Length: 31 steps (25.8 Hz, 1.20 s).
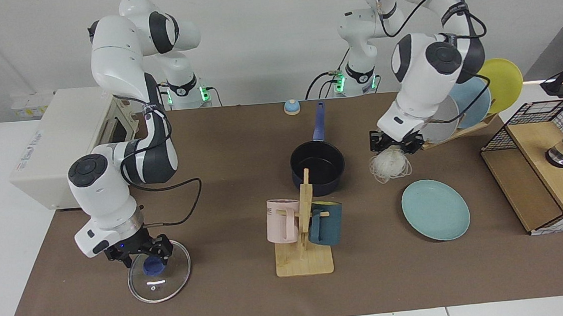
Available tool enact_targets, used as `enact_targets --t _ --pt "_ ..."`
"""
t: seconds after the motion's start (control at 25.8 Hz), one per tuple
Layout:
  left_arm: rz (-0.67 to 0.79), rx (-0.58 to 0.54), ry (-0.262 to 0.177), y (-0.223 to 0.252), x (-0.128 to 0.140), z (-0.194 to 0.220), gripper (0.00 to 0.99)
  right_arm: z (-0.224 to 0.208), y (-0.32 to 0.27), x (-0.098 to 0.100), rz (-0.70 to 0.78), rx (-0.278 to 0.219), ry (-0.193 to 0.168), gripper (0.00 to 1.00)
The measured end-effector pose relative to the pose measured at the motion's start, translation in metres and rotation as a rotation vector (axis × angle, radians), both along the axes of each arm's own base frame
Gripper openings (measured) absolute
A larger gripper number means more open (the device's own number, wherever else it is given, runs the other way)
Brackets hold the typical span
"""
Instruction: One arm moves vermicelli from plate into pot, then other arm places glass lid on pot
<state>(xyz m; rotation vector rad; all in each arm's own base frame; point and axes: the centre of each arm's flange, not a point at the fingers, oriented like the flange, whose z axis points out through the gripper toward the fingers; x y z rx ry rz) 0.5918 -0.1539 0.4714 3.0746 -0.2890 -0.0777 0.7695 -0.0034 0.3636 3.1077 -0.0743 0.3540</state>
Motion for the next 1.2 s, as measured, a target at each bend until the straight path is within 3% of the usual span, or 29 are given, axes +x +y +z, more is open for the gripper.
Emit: enact_targets --t 0.16,0.31,0.54,0.93,1.01,1.09,1.13,1.2 --pt "0.045 -0.012 -0.005 -0.066 -0.020 0.001 0.410 -0.007 0.001 0.002 0.003 0.001 -0.024 1.00" --pt "0.073 -0.024 -0.013 -0.108 -0.039 -0.008 0.410 -0.017 0.001 0.002 0.003 0.001 -0.019 1.00" --pt "0.085 -0.054 -0.058 -0.125 -0.051 -0.060 0.410 -0.030 0.004 0.000 0.007 0.003 -0.025 1.00" --pt "0.047 -0.012 -0.055 -0.135 -0.063 -0.097 0.405 -0.043 0.009 -0.003 0.014 0.005 -0.034 0.99" --pt "0.043 -0.004 -0.057 -0.135 -0.065 -0.101 0.405 -0.044 0.009 -0.003 0.014 0.005 -0.034 0.91" --pt "0.051 0.001 -0.056 -0.135 -0.066 -0.104 0.419 -0.044 0.009 -0.003 0.014 0.004 -0.034 0.91" --pt "0.061 0.002 -0.055 -0.135 -0.067 -0.105 0.493 -0.044 0.008 -0.003 0.013 0.004 -0.034 0.90" --pt "0.080 0.002 -0.056 -0.135 -0.067 -0.104 0.564 -0.044 0.007 -0.003 0.012 0.003 -0.033 0.76"
